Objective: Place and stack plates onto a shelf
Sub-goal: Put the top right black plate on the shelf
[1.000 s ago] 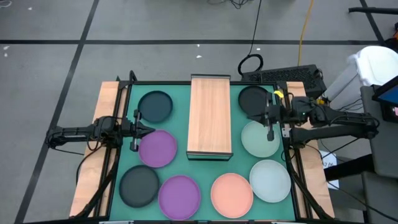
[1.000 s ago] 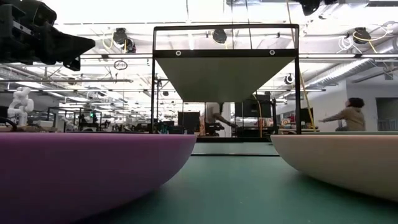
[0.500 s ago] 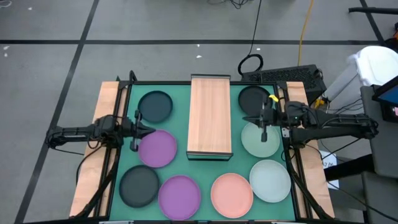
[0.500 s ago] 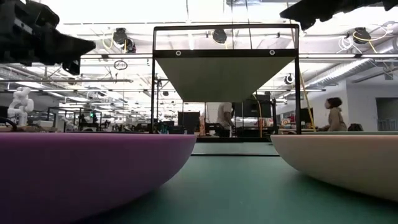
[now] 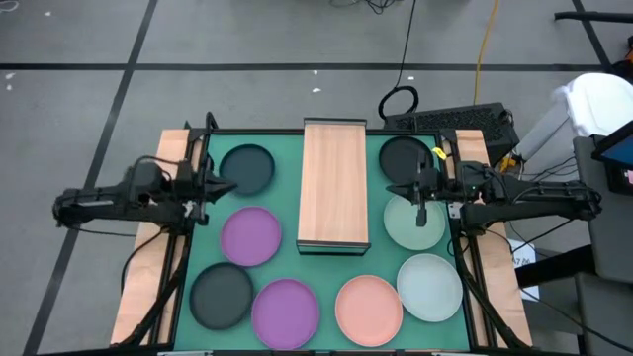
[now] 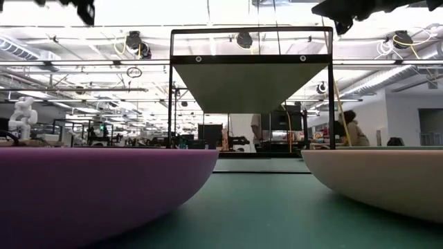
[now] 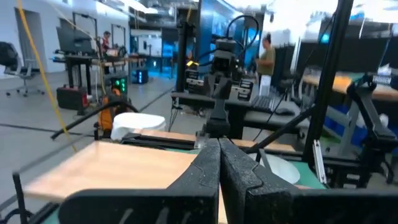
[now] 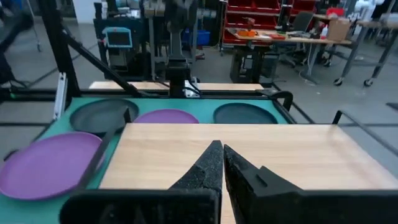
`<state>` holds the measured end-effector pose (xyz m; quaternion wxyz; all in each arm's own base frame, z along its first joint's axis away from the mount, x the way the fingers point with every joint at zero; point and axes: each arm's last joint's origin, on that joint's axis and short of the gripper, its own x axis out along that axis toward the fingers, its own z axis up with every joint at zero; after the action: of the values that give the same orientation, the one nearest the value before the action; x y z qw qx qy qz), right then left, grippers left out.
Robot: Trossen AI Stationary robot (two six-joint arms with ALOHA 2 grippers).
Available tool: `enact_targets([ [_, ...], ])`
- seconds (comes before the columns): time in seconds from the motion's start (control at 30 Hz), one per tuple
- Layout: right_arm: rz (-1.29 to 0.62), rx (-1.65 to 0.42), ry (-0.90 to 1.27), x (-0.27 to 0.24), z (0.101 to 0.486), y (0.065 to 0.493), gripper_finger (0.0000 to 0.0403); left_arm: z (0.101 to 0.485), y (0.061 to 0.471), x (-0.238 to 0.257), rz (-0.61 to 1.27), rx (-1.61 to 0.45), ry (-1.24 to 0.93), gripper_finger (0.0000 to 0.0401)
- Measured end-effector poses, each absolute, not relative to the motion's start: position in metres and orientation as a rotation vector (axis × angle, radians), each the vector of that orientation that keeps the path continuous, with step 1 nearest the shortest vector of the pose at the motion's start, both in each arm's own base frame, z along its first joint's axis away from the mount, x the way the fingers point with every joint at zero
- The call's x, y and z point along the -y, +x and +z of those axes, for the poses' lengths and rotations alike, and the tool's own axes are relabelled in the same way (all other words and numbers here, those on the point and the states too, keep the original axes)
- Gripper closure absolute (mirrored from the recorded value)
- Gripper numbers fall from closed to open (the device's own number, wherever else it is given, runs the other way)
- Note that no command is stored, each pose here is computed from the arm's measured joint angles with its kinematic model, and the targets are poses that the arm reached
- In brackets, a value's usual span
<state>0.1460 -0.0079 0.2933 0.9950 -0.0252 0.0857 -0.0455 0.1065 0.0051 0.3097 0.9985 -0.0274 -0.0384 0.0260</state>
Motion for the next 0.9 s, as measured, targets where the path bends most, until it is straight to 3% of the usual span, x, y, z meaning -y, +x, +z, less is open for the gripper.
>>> enact_targets([
  [0.17,-0.11,-0.176,-0.09,0.009,0.293,0.146,0.0403,0.358,0.12,-0.006,0.054,0.039,0.006,0.04],
  [0.43,-0.263,-0.124,-0.019,0.013,0.297,0.15,0.0403,0.396,0.144,-0.004,0.01,0.044,0.006,0.04],
  [0.73,-0.286,-0.026,0.091,0.014,0.311,0.159,0.0403,0.395,0.17,0.002,-0.028,-0.024,0.026,0.04],
  [0.9,-0.285,-0.006,0.116,0.014,0.336,0.162,0.0403,0.386,0.185,0.006,0.01,-0.08,-0.026,0.04],
])
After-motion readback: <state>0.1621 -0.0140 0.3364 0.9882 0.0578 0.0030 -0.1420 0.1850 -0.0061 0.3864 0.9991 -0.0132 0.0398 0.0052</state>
